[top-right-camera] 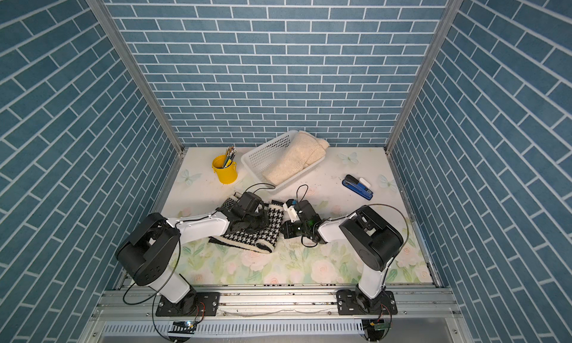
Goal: Roll up the scarf and place it into the basket
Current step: Roll the scarf at the center of the board.
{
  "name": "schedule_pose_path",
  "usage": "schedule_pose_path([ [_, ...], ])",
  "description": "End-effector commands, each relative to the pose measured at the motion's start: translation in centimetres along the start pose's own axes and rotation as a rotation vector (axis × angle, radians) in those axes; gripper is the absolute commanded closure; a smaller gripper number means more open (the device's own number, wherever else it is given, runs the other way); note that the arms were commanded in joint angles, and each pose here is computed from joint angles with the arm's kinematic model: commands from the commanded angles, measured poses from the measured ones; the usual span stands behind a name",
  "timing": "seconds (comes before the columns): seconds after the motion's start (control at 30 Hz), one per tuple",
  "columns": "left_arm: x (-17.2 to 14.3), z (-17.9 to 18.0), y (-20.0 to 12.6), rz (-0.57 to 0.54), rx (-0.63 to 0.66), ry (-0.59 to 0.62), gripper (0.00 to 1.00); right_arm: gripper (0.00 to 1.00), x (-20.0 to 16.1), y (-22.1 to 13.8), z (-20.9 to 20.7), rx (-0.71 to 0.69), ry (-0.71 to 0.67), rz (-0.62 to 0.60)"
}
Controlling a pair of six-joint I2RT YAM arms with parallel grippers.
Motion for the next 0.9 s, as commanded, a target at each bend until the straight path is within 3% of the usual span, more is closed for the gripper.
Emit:
schedule_pose_path([
  [0.0,-0.2,4.6,0.0,-0.002,0.157,-0.022,1.0,1.0,1.3,0.4,1.6,0.065,-0.011,-0.031],
  [0.27,0.6,5.4,-1.1,-0.02,0.144,-0.05,1.0,1.0,4.0,0.5,3.9,0.147,-0.048,-0.101],
  [0.87,5.2,7.5,-6.0,-0.132,0.136,-0.085,0.99,1.0,7.0,3.8,6.1,0.214,-0.094,-0.081],
])
Point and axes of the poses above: each gripper's point midway between its finger pads, its own y axis out along the fingers, its own z axis along the line the jaws close on, x = y × z, the point moved 3 cm from there along -y, back along the fingers, and after that the axes turned 15 degrees about -y, right-handed, at the moved point
